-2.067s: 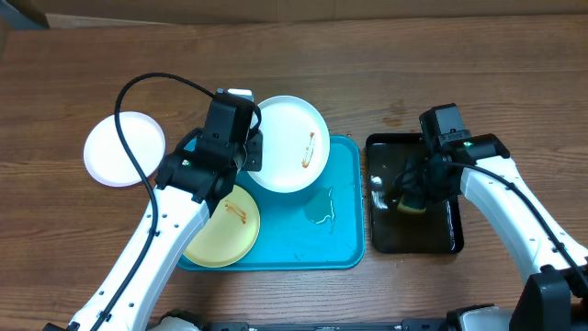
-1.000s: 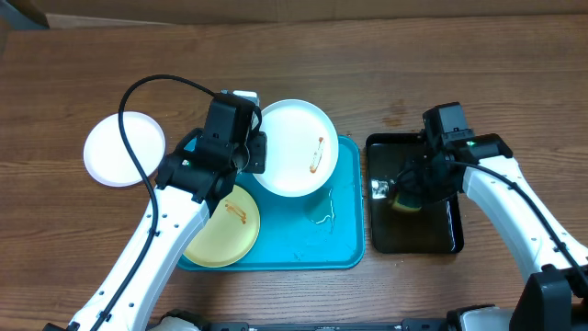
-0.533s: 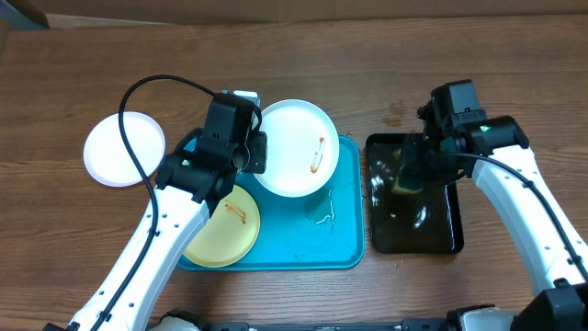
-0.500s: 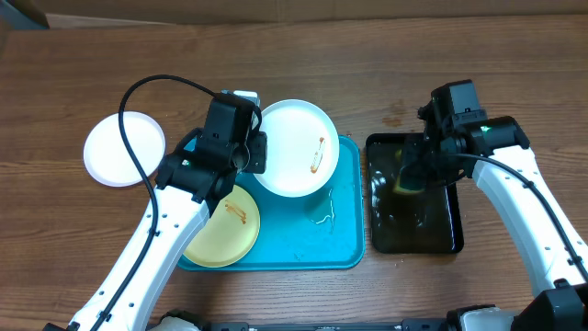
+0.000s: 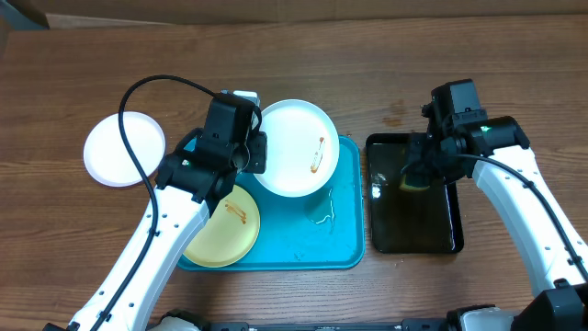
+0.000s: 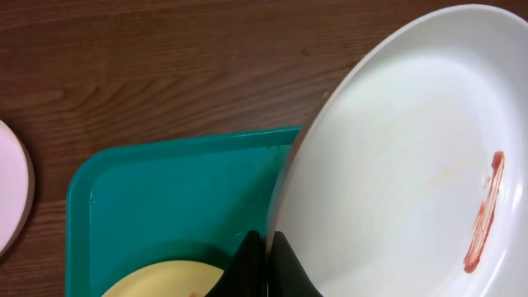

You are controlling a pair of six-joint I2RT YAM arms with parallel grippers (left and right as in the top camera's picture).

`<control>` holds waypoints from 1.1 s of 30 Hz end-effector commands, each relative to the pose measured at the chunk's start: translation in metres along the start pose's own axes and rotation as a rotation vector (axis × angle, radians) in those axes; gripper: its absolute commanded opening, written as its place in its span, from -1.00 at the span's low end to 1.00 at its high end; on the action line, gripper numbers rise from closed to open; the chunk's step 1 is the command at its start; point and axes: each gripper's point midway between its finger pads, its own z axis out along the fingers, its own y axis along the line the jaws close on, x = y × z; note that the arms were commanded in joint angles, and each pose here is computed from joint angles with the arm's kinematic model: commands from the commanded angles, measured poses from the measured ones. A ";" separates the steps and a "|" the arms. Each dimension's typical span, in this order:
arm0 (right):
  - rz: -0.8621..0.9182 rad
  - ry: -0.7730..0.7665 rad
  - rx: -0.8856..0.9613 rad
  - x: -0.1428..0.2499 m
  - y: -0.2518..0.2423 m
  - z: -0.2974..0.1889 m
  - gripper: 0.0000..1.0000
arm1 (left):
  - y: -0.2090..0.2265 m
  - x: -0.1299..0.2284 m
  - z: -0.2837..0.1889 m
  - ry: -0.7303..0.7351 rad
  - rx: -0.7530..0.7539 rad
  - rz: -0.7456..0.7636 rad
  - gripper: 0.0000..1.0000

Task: Clean dirty plates on tray and stack at the side
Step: 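Lift the sponge with the right gripper toward the plate held by left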

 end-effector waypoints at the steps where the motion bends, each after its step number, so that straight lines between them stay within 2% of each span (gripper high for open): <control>1: 0.027 -0.071 0.060 -0.013 -0.010 -0.014 -0.93 | -0.001 -0.006 -0.002 -0.013 0.012 -0.010 -0.92; 5: 0.046 -0.091 0.133 -0.015 -0.022 -0.016 -0.93 | -0.001 -0.006 -0.002 -0.012 0.013 -0.010 -0.92; 9: 0.033 -0.052 0.024 -0.009 -0.004 -0.014 -0.93 | -0.005 -0.005 -0.002 -0.007 0.035 -0.010 -0.92; 11: 0.034 -0.049 0.026 -0.008 -0.004 -0.014 -0.93 | -0.006 -0.005 -0.002 -0.007 0.038 -0.009 -0.92; 18: 0.101 -0.066 0.181 -0.007 -0.032 -0.016 -0.93 | -0.006 -0.005 -0.002 -0.005 0.037 -0.009 -0.92; 21: 0.037 -0.002 0.015 0.003 -0.003 -0.013 -0.93 | -0.006 -0.005 -0.002 -0.007 0.038 -0.010 -0.92; 25: -0.203 0.067 -0.461 0.018 0.076 -0.033 -0.93 | -0.006 -0.005 -0.002 -0.006 0.037 -0.009 -0.92; 26: -0.218 0.064 -0.529 0.018 0.086 -0.039 -0.92 | -0.006 -0.005 -0.002 -0.006 0.037 -0.009 -0.92; 30: -0.282 0.017 -0.741 0.010 0.122 -0.063 -0.93 | -0.009 0.000 -0.002 0.017 0.061 -0.008 -0.92; 33: -0.357 -0.021 -0.769 0.010 0.141 -0.065 -0.93 | -0.014 0.008 -0.002 0.051 0.090 -0.007 -0.92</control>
